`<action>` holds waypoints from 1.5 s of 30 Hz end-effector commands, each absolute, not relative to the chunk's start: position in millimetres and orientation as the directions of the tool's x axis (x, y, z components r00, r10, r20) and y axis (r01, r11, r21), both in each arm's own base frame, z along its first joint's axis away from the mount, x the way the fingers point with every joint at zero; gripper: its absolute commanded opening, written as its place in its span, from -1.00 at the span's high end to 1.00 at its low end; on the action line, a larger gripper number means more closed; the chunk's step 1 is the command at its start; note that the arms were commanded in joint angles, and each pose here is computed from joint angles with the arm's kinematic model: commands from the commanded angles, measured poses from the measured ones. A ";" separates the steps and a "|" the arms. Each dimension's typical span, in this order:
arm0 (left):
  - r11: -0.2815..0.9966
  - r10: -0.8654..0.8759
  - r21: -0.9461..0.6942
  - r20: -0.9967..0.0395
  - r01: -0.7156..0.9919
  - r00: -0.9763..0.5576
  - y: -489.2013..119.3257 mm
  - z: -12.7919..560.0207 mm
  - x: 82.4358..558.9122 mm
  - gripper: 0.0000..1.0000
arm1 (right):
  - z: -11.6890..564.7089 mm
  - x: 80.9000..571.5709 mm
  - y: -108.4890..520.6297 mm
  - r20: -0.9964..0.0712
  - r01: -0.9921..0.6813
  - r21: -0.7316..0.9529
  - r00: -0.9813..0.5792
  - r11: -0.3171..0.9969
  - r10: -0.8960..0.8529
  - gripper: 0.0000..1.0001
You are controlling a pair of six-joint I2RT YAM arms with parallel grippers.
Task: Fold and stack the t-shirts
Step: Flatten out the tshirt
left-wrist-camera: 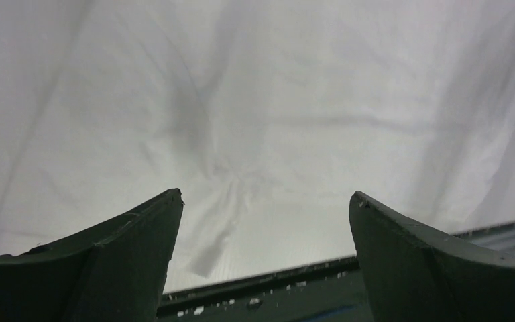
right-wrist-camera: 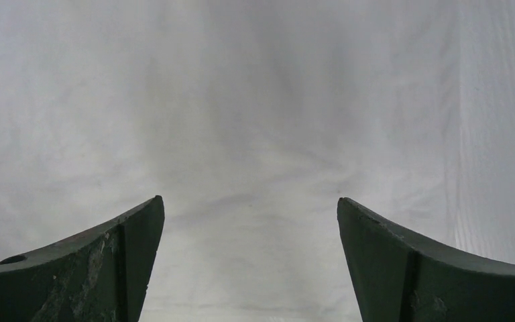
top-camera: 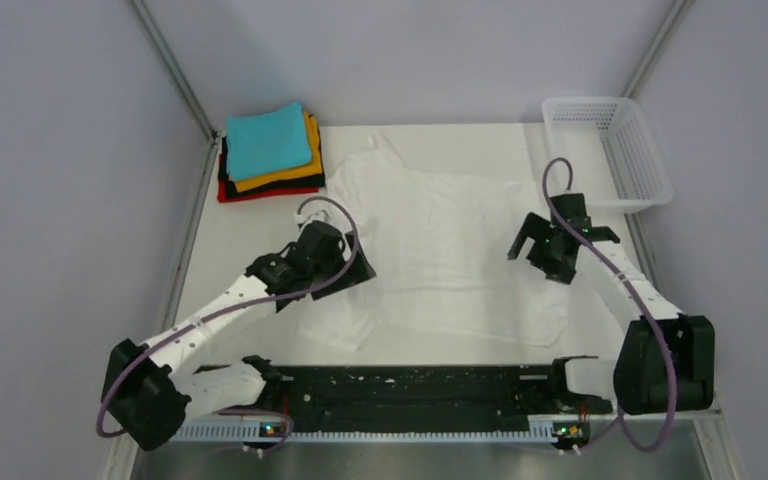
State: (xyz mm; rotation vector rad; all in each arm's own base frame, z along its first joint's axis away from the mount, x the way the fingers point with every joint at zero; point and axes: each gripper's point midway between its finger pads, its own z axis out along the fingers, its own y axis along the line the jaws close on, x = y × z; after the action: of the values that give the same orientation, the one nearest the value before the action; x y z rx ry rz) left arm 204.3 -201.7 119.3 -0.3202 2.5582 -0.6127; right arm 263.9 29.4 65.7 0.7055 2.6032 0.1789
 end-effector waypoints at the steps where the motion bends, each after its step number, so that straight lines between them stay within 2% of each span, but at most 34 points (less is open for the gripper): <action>1: 0.884 -0.443 -0.387 -0.518 -0.262 -0.732 -156.2 109.9 264.8 -0.98 | 107.4 297.8 64.7 -0.552 0.228 0.226 -0.771 0.947 0.317 -0.97; 4: 0.874 -0.471 -0.378 -0.507 -0.306 -0.722 -142.3 90.8 286.0 -0.97 | 98.3 305.3 102.2 -0.539 0.140 0.289 -0.793 0.947 0.282 -0.97; 8: 0.904 -0.425 -0.222 -0.547 -0.365 -0.721 -111.6 74.5 287.2 -0.96 | 81.4 313.8 122.2 -0.516 0.111 0.310 -0.814 0.944 0.266 -0.97; 10: 0.910 -0.408 -0.184 -0.554 -0.371 -0.726 -101.2 62.2 286.1 -0.88 | 69.1 315.5 120.5 -0.496 0.128 0.287 -0.828 0.949 0.262 -0.97; 12: 0.917 -0.395 -0.183 -0.532 -0.354 -0.749 -104.2 50.3 287.0 -0.68 | 61.5 314.2 119.1 -0.478 0.130 0.271 -0.842 0.954 0.251 -0.97; 15: 0.933 -0.358 -0.209 -0.477 -0.292 -0.803 -121.9 35.6 289.8 -0.57 | 51.8 312.9 112.4 -0.472 0.149 0.232 -0.847 0.961 0.246 -0.97; 19: 0.940 -0.338 -0.208 -0.476 -0.269 -0.812 -128.7 23.4 302.1 -0.36 | 43.7 311.6 110.1 -0.457 0.155 0.213 -0.857 0.965 0.238 -0.97; 22: 0.947 -0.319 -0.176 -0.453 -0.268 -0.832 -130.2 16.0 306.6 -0.07 | 40.9 311.1 110.0 -0.451 0.154 0.207 -0.861 0.966 0.234 -0.97; 26: 0.950 -0.311 -0.145 -0.428 -0.276 -0.848 -129.2 11.4 303.3 0.45 | 37.4 311.2 106.9 -0.450 0.165 0.189 -0.862 0.968 0.235 -0.97; 29: 0.948 -0.316 -0.125 -0.425 -0.291 -0.848 -127.6 13.0 297.2 0.99 | 33.1 310.5 104.9 -0.444 0.170 0.176 -0.865 0.970 0.233 -0.98; 37: 0.853 -0.468 0.037 -0.384 -0.520 -0.796 -85.4 26.9 242.2 1.00 | 18.0 304.3 97.3 -0.407 0.203 0.146 -0.880 0.968 0.246 -0.97; 45: 0.721 -0.647 0.050 -0.308 -0.691 -0.697 -77.5 38.2 178.8 1.00 | 12.6 299.9 98.5 -0.381 0.188 0.144 -0.896 0.972 0.229 -0.97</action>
State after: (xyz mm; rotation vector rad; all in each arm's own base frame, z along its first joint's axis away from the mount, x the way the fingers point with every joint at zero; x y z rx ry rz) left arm 219.4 -85.3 34.3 -0.8668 2.6536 0.1440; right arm 301.0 101.3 25.9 0.3076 2.6805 0.1698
